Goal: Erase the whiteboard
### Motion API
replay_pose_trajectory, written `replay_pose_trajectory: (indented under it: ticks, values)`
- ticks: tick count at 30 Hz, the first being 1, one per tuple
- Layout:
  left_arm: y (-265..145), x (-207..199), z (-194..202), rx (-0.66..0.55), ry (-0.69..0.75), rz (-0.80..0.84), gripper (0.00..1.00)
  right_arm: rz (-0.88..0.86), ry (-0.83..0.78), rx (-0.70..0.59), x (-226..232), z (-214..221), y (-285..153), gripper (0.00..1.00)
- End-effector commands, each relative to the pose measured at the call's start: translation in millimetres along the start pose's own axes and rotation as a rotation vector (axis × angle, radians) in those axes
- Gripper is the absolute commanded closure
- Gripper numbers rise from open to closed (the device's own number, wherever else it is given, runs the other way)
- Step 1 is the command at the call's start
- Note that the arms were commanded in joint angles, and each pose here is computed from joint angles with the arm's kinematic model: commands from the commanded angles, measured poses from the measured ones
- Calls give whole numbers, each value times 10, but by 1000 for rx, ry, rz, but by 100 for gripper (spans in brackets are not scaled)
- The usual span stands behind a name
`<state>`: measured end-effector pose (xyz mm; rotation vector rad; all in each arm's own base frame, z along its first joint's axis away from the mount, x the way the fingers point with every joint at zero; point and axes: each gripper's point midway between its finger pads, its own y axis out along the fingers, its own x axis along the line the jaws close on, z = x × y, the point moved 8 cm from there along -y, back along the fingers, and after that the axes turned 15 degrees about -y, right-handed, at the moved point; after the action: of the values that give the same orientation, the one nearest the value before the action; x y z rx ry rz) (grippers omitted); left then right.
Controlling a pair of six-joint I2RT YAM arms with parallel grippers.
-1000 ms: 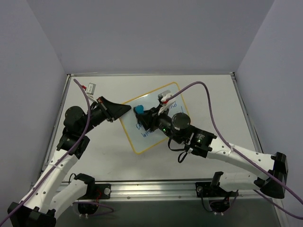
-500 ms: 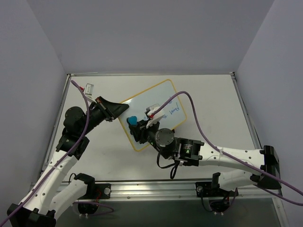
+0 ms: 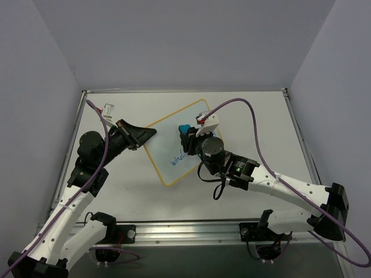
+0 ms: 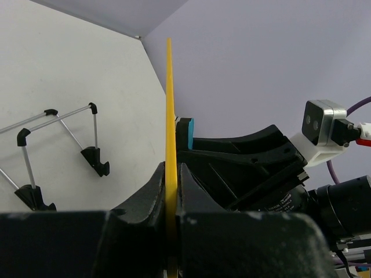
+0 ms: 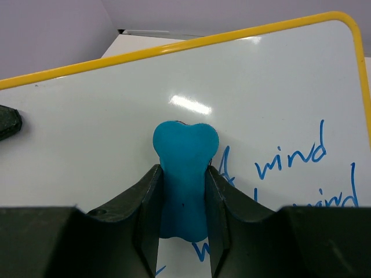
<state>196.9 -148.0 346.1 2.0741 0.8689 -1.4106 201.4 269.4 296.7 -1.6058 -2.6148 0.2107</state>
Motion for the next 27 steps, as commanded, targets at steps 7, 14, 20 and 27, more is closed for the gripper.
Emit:
replay_pose_trajectory:
  ticks: [7,14,20,27]
  values:
    - [-247,-846,-42,26,51,344,98,-329,3,-10,809,-77,-163,100]
    - [-321,-918,-16,49,80,373,98,-245,28,19,403,110,11,100]
    - [-385,-939,2,56,90,369,98,-74,29,45,-283,247,139,100]
    - [-402,-941,-4,46,93,360,98,37,57,72,-1009,368,183,100]
